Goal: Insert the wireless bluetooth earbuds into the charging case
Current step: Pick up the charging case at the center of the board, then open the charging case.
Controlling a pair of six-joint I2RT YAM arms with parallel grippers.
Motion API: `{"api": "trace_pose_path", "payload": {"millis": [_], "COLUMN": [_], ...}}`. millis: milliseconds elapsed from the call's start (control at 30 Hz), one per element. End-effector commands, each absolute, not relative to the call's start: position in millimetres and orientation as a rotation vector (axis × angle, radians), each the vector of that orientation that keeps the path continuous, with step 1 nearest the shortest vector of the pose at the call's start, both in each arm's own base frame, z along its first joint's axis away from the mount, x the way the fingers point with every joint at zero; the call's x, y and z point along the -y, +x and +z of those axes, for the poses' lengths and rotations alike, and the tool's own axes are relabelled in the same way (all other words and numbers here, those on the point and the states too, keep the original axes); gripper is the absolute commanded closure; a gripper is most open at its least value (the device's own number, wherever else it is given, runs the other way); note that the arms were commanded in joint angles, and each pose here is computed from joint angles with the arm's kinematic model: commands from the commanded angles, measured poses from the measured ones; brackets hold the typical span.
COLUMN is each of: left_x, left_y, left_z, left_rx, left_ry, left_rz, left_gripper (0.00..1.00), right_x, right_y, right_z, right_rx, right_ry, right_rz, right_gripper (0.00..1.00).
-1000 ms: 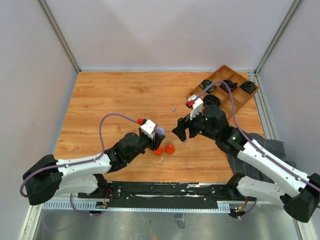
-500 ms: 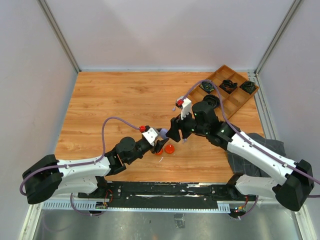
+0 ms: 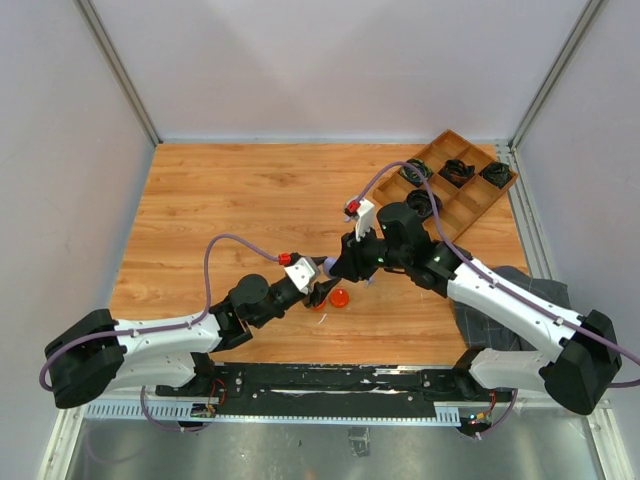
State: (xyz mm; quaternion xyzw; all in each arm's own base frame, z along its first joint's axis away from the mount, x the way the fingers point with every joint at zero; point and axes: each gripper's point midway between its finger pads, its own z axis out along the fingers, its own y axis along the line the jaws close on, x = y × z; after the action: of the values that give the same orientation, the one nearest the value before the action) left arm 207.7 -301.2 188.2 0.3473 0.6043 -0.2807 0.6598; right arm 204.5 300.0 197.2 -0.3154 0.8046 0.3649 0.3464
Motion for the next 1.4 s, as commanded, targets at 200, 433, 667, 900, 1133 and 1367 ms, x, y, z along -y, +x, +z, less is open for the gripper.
{"api": "trace_pose_path", "payload": {"millis": [200, 433, 667, 900, 1133, 1367], "left_x": [306.1, 295.0, 287.6, 282.3, 281.2, 282.1], "left_y": [193.8, 187.9, 179.1, 177.9, 171.7, 169.0], "left_z": [196.8, 207.9, 217.0, 229.9, 236.0, 235.6], "left_rx": [-1.356, -1.360, -1.336, -1.303, -1.244, -1.219], "left_ry": [0.807, 0.810, 0.899, 0.945, 0.971, 0.963], "left_rz": [-0.712, -0.769, -0.911, -1.082, -1.235, -1.278], "left_gripper": [0.35, 0.27, 0.26, 0.27, 0.34, 0.39], "right_x": [-293.7, -289.3, -291.8, -303.7, -306.2, -310.6], "right_y": [212.5, 208.6, 203.8, 190.8, 189.3, 191.3], "right_z": [233.7, 244.6, 263.3, 274.5, 270.0, 259.2], "right_rx": [-1.965, -1.916, -1.815, -1.691, -1.650, -1.657], "right_ry": [-0.855, -0.991, -1.101, -1.243, -1.324, -1.363], "right_rz": [0.910, 0.867, 0.875, 0.959, 0.955, 0.964], "right_gripper": [0.84, 0.86, 0.86, 0.87, 0.87, 0.87]}}
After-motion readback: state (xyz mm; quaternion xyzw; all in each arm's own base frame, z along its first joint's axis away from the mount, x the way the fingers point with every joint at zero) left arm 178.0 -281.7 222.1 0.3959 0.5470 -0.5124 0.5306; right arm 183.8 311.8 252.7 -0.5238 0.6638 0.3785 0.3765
